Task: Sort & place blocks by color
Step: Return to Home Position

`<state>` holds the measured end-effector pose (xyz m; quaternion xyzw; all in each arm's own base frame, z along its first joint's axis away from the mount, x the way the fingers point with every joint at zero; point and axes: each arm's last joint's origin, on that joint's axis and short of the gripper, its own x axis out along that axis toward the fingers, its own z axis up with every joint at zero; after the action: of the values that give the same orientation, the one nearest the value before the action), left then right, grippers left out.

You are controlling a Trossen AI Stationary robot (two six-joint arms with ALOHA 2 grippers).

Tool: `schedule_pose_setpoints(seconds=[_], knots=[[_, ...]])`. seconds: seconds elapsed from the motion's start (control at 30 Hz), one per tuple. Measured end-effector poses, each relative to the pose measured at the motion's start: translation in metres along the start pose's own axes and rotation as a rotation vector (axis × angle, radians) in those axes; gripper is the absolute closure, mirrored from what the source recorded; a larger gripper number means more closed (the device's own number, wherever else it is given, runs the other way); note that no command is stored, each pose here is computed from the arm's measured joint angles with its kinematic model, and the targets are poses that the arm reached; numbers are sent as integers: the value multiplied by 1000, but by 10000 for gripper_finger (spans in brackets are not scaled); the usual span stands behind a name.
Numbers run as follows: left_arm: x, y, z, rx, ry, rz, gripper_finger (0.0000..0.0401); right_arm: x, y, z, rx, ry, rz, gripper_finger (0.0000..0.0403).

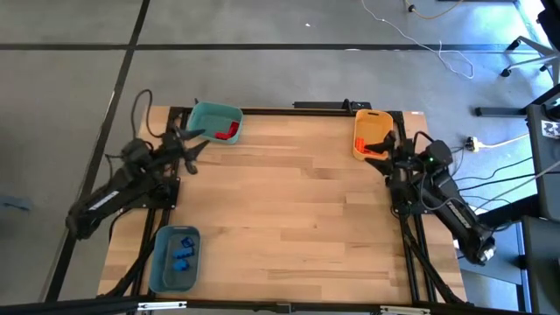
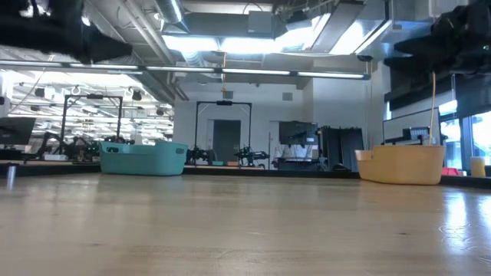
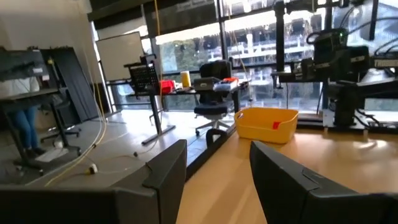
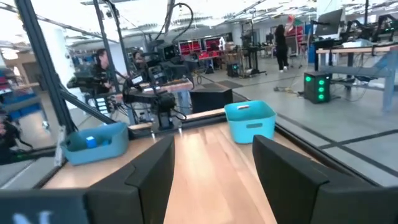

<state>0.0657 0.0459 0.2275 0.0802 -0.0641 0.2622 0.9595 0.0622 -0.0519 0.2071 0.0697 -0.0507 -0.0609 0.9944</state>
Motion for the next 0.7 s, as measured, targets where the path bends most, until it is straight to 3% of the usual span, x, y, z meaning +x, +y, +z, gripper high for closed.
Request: schedule_pose_setpoints(seconds=[0.2,0.37,0.53,0.7], knots=[[8,-3,-44,-40,-29,3,232,4,-4,-18,-3,39,8,185],[8,-4,-49,-46,9,-2,232,7,-8,-35,7,53,37,185],[8,-5,-49,-36,11,-59,232,9,-5,-36,-67,49,78,185],[8,-6,-54,-13,57,-78,232,10,-2,-36,-59,55,116,185]])
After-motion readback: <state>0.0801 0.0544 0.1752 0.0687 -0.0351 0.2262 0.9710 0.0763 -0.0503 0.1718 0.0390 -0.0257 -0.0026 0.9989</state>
